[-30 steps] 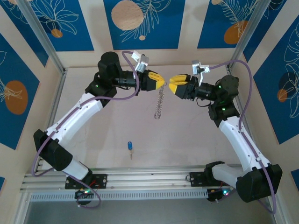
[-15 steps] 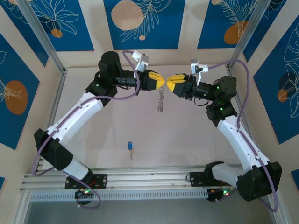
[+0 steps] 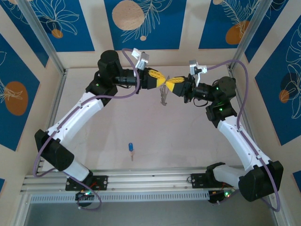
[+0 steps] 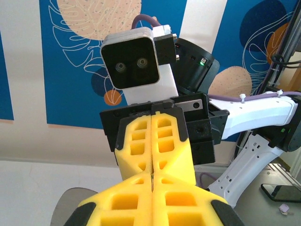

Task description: Put the keys on the keyring

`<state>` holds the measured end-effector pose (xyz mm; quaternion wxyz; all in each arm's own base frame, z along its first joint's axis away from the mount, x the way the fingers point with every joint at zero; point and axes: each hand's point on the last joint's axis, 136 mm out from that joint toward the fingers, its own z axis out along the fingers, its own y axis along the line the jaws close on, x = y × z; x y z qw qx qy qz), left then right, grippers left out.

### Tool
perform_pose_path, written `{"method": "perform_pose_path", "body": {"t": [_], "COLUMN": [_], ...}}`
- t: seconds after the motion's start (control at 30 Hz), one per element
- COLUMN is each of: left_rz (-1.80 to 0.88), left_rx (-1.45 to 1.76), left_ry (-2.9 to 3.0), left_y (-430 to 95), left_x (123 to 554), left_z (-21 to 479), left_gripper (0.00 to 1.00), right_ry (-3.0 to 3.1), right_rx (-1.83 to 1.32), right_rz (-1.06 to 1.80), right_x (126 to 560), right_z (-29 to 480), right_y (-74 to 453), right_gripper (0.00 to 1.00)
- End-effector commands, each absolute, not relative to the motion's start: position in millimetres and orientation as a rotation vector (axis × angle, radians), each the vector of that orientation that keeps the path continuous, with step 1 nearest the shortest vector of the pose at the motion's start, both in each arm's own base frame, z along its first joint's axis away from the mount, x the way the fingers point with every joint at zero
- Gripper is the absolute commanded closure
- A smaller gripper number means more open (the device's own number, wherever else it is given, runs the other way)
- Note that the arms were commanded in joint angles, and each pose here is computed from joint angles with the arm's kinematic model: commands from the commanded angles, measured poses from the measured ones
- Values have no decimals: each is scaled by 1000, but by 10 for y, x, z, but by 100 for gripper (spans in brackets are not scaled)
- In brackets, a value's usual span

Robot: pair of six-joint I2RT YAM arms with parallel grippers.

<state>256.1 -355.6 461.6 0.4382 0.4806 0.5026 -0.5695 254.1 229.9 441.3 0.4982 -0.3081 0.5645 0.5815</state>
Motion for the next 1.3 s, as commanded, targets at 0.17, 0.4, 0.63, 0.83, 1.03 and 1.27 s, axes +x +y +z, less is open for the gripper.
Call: {"method": "perform_pose_path", "body": {"t": [0.17,0.4,0.63,0.83,1.03,1.27], "left_rz": [-1441,-1300,-1351,-1535,-1607,-1646], "left_rx": [1184,938,800,779,798,826], "left_ry": [1122,1145,1141,1065,1054,1050], "left_y": [-3528,-3329,-3155,-3154,-3216,-3278], "left_x": [2482,2762,2905,2908,2910,2865], "left_z": [4894,4962,4915,4910,4886,4831], "left_gripper": [88,42,35,40,48,52], "right_ry": [1335,1322,1272,1232,1227,1223], "right_rx": [-675,-612,-607,-602,-607,-608], "right_rz": [1361,1347,1376,1413,1428,1441], "right_x": [2645,2743,2717,2702,2720,2776], "right_z": [4500,4535,4638,4712,4726,4715], "right_y": [2224,2134,2100,2114,2186,2256], "right_gripper": [100,100,100,100,100,100]}}
